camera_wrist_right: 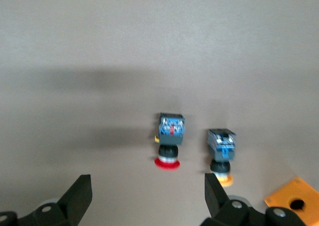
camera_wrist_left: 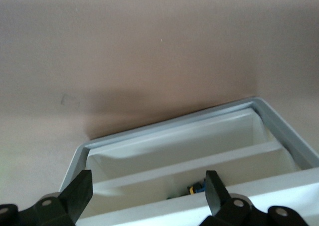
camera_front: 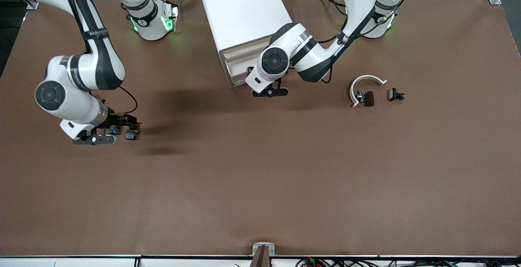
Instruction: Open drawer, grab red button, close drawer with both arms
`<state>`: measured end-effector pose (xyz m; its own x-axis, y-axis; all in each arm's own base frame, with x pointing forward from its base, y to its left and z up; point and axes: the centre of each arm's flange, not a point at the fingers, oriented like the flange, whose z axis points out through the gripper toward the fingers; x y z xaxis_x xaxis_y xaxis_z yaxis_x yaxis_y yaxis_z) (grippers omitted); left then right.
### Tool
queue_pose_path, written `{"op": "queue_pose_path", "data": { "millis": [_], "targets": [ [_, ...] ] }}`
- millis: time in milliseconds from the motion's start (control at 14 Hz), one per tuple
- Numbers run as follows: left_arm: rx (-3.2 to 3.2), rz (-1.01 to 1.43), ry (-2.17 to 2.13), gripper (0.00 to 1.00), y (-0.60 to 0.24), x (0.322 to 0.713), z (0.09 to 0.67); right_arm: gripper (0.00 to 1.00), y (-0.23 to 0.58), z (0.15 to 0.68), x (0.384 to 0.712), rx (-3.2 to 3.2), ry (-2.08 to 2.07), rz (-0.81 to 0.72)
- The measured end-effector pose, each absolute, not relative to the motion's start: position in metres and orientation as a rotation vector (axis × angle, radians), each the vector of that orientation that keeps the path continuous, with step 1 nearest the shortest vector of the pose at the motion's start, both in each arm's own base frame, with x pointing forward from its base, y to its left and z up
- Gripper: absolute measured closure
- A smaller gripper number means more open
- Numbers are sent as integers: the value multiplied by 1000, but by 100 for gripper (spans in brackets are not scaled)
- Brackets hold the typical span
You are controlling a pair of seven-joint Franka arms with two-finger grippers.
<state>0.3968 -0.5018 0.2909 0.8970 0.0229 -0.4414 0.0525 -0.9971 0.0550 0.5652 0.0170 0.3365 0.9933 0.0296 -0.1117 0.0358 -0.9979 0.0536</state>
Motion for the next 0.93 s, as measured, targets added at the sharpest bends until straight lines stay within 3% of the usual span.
{"op": "queue_pose_path", "data": {
  "millis": [500, 929],
  "targets": [
    [2955, -845, 66, 0, -508, 378, 296, 0, 12, 479, 527, 3117, -22, -233],
    [2939, -819, 170, 0, -507, 394, 310, 0, -1, 581, 521, 3127, -67, -216]
  ]
}}
